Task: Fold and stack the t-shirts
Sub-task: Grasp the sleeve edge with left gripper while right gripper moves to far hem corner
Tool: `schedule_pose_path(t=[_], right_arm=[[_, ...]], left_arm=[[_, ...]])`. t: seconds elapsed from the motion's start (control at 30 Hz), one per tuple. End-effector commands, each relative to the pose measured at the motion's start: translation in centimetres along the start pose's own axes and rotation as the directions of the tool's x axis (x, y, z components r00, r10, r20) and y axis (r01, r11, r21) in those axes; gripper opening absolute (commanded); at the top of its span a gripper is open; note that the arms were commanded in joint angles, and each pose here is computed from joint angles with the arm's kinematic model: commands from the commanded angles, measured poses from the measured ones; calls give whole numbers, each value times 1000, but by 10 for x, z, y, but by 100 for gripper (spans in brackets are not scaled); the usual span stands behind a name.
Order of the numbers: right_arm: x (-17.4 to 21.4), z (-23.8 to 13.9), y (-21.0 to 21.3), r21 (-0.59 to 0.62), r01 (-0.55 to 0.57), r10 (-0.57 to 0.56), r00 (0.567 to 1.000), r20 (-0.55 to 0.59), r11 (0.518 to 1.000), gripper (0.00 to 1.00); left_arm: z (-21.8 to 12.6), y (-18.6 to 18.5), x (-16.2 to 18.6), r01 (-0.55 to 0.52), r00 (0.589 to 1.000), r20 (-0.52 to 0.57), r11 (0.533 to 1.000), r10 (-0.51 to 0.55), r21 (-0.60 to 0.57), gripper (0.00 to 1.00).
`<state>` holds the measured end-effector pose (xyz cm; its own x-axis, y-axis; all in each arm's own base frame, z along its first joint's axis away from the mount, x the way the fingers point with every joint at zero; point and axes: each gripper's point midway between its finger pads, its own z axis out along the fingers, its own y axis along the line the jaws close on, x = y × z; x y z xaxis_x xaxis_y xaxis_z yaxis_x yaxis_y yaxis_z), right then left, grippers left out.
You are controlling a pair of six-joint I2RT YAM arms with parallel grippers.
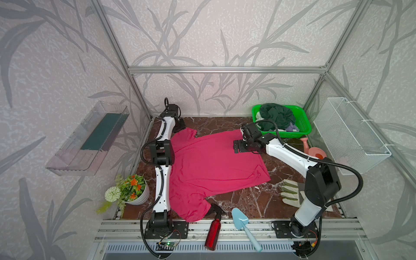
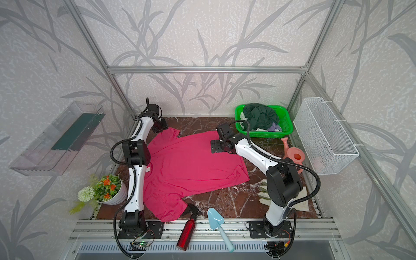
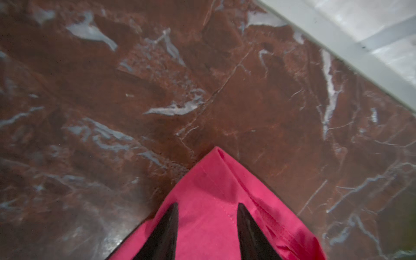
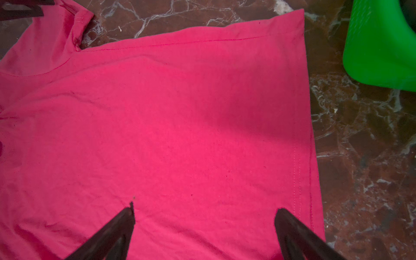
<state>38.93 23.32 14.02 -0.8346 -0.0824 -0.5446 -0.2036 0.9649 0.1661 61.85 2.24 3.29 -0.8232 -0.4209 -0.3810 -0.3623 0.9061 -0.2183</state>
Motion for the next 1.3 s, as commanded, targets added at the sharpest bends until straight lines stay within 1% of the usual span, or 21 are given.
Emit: schedule_pose_path(t=[0.0,0.13,0.2,0.27,0.37,0.43,0.53,0.67,0.8,0.93,1.07,1.27], right_arm=[[5,-2,-3,0,-6,6,1000,1,1000,98],[10,0,-6,0,-7,7,1000,-7,1000,97],[6,-9,-4,-16,-11,12,1000,17,1000,97],[7,-9,-5,-21,-15,15,1000,15,1000,97],[8,-10,-3,-32,-21,21,1000,17,999,97],[9,-11,0,-48,-25,26,1000,19,999,97],[8,-11,3,-68,-28,29,999,25,997,97],[8,-10,4,-72,-24,26,999,20,997,97],[9,-11,4,-73,-26,28,999,21,997,97],[11,-11,1,-62,-21,22,1000,19,998,97],[15,-10,-2,-56,-22,23,1000,12,998,97],[17,-10,-3,-50,-20,21,1000,4,999,97]], left_arm=[[4,20,19,8,998,-60,993,-15,-118,44],[4,40,34,31,992,-111,979,-54,-202,42],[4,51,45,32,987,-144,970,-69,-242,41],[3,58,56,32,979,-185,964,-83,-266,41],[-4,60,78,36,957,-269,965,-108,-260,41],[-11,53,89,33,951,-291,972,-102,-232,40],[-30,38,85,31,973,-222,986,-68,-165,41],[-64,32,58,32,992,-116,986,-51,-163,41],[-80,33,40,33,998,-49,981,-43,-190,41],[-81,42,31,38,999,-17,971,-43,-236,41],[-73,54,28,50,998,-21,956,-59,-288,41],[-48,58,24,54,996,-56,960,-72,-275,41]])
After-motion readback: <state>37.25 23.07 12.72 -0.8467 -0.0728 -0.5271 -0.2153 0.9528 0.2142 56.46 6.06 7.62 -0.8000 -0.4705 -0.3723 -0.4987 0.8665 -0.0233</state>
